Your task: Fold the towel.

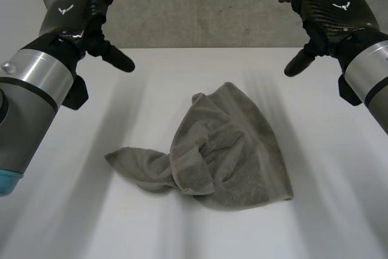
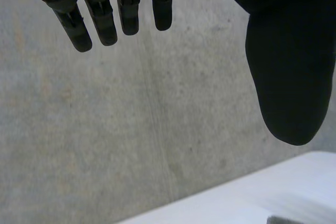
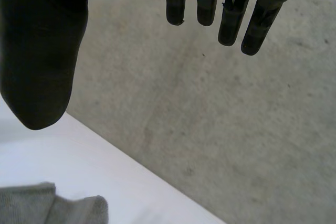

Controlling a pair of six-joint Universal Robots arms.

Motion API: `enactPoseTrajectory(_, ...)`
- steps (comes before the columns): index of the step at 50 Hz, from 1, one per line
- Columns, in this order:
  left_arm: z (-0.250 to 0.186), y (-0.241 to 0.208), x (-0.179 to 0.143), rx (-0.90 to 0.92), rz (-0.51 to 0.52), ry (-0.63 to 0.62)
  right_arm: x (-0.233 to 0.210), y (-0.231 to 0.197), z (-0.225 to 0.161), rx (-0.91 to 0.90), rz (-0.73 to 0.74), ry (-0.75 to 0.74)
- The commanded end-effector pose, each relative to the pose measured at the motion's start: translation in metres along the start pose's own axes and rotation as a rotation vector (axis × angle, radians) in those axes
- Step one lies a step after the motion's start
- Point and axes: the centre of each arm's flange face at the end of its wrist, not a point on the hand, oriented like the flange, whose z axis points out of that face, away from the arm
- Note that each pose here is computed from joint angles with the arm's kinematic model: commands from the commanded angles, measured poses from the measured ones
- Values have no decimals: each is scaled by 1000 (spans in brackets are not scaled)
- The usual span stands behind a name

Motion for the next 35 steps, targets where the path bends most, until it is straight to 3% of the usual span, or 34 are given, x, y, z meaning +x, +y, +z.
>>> enactPoseTrajectory(1, -3, 3, 2, -86, 0, -14, 4, 1, 0, -34, -13, 47)
enactPoseTrajectory(13, -3, -2, 2, -75, 8, -24, 12, 5, 5, -48, -14, 68)
enactPoseTrajectory(23, -6, -4, 2, -67, 154, -84, 13, 7, 6, -56, -15, 75)
enactPoseTrajectory(35, -11, -2, 13, -71, 153, -47, 19, 7, 9, -52, -59, 73)
